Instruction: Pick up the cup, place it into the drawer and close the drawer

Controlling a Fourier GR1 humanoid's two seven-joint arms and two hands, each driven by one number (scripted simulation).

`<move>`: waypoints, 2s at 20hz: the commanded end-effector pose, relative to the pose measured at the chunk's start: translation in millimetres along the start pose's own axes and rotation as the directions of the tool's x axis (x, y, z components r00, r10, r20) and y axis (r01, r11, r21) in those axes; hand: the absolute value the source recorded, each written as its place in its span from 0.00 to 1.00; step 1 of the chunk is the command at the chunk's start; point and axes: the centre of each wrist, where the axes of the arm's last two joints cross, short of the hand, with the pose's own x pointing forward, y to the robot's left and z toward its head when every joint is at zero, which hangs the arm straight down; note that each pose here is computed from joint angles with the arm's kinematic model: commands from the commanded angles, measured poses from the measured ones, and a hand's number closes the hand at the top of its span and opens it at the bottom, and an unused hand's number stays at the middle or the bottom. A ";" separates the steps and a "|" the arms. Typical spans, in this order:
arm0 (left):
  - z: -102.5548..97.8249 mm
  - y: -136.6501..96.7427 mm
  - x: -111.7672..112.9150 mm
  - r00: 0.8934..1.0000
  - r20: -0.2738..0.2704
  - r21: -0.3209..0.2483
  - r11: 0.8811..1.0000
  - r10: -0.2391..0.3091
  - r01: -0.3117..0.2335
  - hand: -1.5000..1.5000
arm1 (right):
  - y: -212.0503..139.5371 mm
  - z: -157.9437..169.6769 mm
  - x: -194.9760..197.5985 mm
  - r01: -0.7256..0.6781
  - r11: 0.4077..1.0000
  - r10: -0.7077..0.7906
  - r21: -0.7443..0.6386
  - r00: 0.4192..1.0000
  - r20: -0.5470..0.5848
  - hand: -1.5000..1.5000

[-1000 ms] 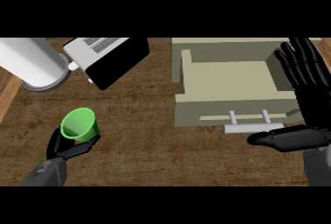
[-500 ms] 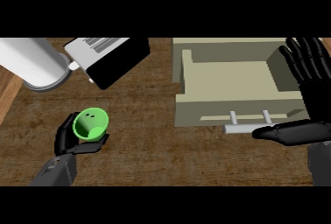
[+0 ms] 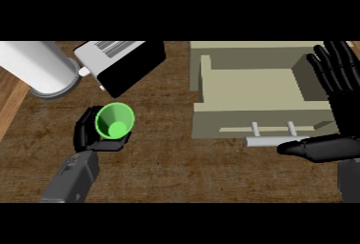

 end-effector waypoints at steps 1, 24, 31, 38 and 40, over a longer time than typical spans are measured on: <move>-25.1 -29.1 8.6 0.983 0.111 -0.139 0.982 0.146 -0.130 1.00 | -1.8 1.1 -2.6 -0.009 1.000 0.009 0.005 1.000 -0.019 0.00; -195.8 -260.1 220.6 0.989 0.138 -0.341 0.940 0.056 -0.005 1.00 | 2.6 9.0 -23.1 -0.015 0.999 0.014 -0.033 1.000 -0.015 0.00; -199.1 -289.9 215.8 0.993 -0.022 -0.346 0.933 -0.112 0.098 1.00 | -1.2 -5.1 -8.7 -0.017 1.000 0.017 0.002 1.000 0.012 0.00; -186.9 -282.0 179.5 0.964 -0.101 -0.403 0.896 -0.246 0.187 1.00 | 9.4 -22.5 -2.8 0.005 0.999 -0.007 0.039 0.999 0.053 0.00; -181.9 -274.3 165.9 0.948 -0.154 -0.453 0.873 -0.279 0.183 1.00 | 2.9 -12.0 3.1 -0.018 0.998 0.014 0.059 0.998 0.058 0.00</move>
